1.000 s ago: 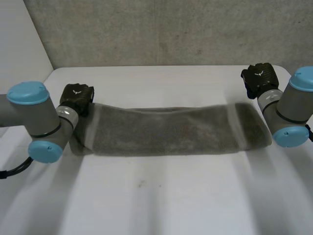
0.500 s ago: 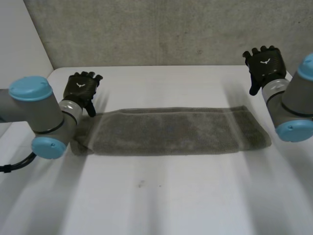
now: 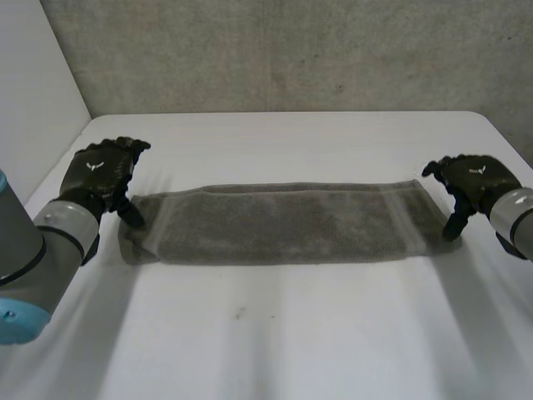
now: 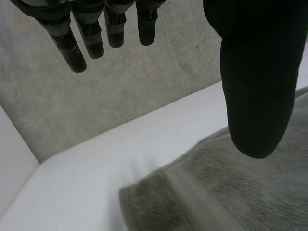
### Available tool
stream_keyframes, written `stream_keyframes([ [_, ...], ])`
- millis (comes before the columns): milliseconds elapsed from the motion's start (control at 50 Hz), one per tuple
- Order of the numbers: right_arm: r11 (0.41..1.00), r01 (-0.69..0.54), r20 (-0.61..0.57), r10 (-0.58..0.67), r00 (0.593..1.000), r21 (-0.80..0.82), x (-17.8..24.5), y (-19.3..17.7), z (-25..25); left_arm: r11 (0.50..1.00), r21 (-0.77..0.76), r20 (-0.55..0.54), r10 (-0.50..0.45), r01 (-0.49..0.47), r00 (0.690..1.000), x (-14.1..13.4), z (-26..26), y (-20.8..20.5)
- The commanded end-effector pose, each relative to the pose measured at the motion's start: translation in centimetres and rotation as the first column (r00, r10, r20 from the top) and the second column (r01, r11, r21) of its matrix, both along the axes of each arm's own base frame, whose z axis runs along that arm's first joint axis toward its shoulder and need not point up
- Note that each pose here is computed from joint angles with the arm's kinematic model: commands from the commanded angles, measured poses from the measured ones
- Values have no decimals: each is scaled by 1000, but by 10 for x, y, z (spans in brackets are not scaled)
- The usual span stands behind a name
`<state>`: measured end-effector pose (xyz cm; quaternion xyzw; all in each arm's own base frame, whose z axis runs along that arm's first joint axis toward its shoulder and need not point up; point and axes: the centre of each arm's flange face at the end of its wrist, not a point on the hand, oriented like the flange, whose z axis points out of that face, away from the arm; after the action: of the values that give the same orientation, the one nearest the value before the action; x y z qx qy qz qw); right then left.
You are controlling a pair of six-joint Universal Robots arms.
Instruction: Fold the towel.
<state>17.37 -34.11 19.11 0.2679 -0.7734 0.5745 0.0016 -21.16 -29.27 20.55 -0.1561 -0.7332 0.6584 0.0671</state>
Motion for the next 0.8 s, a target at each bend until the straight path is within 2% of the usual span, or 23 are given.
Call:
stream_keyframes([
  [20, 999, -16, 3, 16, 1000, 38, -5, -1, -36, 1000, 19, -60, 9, -8, 998, 2, -12, 9],
  [380, 999, -15, -46, 16, 999, 31, -11, -21, -77, 1000, 20, -59, 2, 0, 998, 1, -19, 13],
  [500, 999, 29, -56, -28, 998, 15, -23, -33, -76, 1000, 26, -58, 3, -2, 998, 2, -21, 14],
  [540, 999, 52, -56, -51, 997, 9, -30, -37, -72, 1000, 28, -57, 4, -2, 998, 2, -21, 15],
  [600, 983, 179, -72, -182, 981, -45, -73, -52, -50, 1000, 28, -57, 4, -2, 998, 2, -21, 15],
  [620, 983, 179, -72, -182, 981, -46, -74, -52, -50, 1000, 29, -57, 4, -2, 998, 2, -21, 15],
  [660, 968, 244, -101, -249, 963, -65, -103, -60, -37, 1000, 28, -57, 5, -4, 998, 3, -21, 14],
  [680, 968, 244, -101, -250, 963, -65, -103, -60, -37, 1000, 28, -57, 5, -4, 998, 3, -21, 14],
  [720, 953, 292, -156, -302, 940, -85, -134, -69, -26, 1000, 29, -55, 5, -3, 998, 3, -21, 15],
  [800, 948, 291, -218, -314, 924, -132, -148, -77, -10, 1000, 29, -55, 5, -3, 998, 3, -21, 15],
])
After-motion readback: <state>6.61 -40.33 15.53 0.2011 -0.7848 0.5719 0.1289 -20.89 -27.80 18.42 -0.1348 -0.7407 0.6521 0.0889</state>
